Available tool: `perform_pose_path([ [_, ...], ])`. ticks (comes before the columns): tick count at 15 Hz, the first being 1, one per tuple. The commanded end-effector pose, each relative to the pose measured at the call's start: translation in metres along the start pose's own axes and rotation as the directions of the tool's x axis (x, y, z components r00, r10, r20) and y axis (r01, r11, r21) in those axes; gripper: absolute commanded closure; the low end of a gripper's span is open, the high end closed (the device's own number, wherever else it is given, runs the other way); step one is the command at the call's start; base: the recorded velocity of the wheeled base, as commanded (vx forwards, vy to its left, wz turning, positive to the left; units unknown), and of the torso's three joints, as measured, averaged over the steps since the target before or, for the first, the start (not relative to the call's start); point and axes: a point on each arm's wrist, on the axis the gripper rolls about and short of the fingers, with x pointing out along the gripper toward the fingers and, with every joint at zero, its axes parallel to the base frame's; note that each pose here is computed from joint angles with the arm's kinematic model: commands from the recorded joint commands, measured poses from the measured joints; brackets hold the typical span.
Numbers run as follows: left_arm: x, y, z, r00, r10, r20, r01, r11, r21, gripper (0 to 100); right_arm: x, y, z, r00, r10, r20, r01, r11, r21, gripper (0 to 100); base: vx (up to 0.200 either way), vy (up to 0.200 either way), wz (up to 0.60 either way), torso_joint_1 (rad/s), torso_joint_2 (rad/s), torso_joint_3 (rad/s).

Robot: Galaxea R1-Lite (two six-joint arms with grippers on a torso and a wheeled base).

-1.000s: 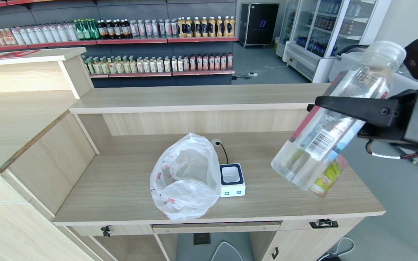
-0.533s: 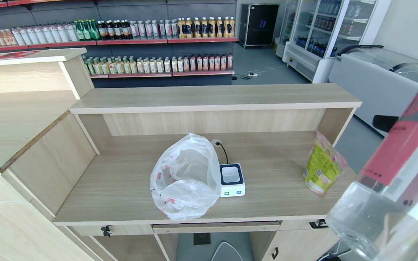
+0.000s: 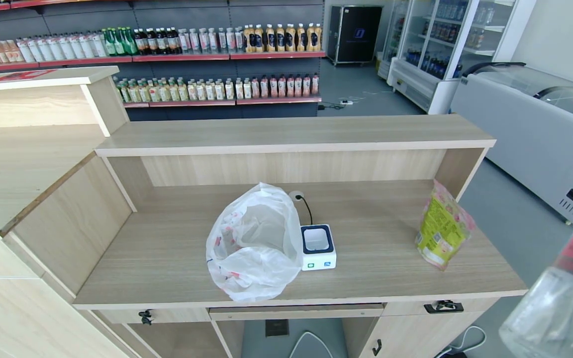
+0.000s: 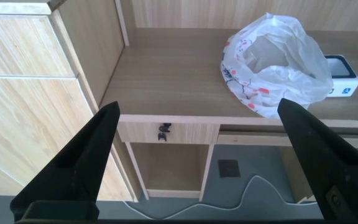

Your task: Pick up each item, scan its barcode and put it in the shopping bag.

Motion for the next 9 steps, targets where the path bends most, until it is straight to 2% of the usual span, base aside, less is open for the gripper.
perform_pose_path([
  [1,0.0000,0.0000,0.0000,1.000,0.001,0.000,-0.001,1.000,0.000,0,0.0008,-0.0002,0.0007,1.000,0.002,-0.001,-0.002,1.000,0.000,100,0.000,0.000,0.00,0.000,0.00,0.000],
  [9,0.0000,0.0000,0.0000,1.000,0.001,0.000,-0.001,1.000,0.000,0,-0.0006,-0.0025,-0.0031,1.000,-0.014,-0.003,0.014,1.000,0.002,100,0.000,0.000,0.00,0.000,0.00,0.000],
])
